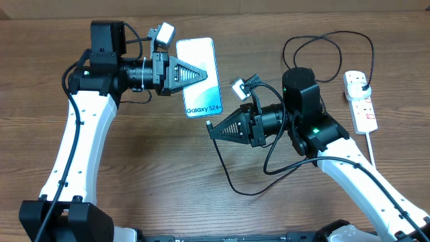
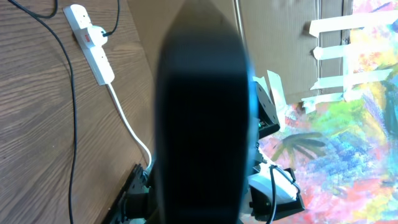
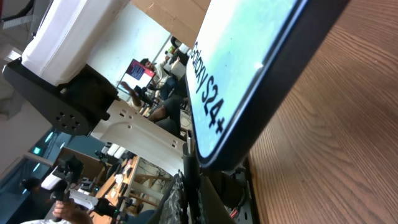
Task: Plug charger to phone and switch on socket
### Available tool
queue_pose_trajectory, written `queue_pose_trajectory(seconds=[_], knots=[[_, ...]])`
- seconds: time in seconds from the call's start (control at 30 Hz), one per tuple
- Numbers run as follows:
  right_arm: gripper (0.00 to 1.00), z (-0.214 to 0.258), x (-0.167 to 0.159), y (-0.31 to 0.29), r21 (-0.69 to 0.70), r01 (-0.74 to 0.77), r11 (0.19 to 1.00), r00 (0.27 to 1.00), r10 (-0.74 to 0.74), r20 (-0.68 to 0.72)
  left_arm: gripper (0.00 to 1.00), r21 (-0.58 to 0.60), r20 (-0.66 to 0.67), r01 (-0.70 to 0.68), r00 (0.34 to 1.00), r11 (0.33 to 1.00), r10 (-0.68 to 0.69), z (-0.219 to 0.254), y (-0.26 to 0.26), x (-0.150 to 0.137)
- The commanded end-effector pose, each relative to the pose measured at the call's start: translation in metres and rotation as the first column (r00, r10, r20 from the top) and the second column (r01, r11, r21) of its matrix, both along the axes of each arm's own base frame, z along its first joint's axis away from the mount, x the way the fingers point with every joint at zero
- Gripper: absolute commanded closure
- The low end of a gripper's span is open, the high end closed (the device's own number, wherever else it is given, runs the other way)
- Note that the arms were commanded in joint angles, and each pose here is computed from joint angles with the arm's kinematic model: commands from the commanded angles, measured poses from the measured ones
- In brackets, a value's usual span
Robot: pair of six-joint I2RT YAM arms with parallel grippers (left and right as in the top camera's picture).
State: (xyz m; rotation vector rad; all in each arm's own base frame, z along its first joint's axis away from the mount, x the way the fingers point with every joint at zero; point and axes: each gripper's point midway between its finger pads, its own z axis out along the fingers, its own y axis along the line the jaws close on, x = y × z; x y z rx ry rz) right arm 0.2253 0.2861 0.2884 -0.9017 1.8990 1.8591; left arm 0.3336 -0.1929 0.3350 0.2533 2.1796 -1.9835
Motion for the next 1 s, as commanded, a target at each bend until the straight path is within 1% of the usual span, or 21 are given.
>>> queue_pose_trajectory(seconds=[0.0, 0.27, 0.97], knots=[[0.96, 0.004, 0.001, 0.001, 0.005, 0.005, 1.000, 1.000, -0.005, 0.017, 0.96, -0.017, 0.020, 0.024, 1.000, 1.000, -0.023, 0.010, -0.003, -0.008], [0.96, 0.004, 0.002, 0.001, 0.003, 0.012, 1.000, 1.000, -0.012, 0.018, 0.96, -0.010, 0.022, 0.050, 0.999, 0.999, -0.049, 0.009, -0.014, -0.013], [0.96, 0.003, 0.005, 0.001, -0.002, 0.026, 1.000, 0.999, -0.026, 0.020, 0.96, -0.012, 0.045, 0.056, 0.997, 0.998, -0.056, 0.010, -0.015, -0.014]])
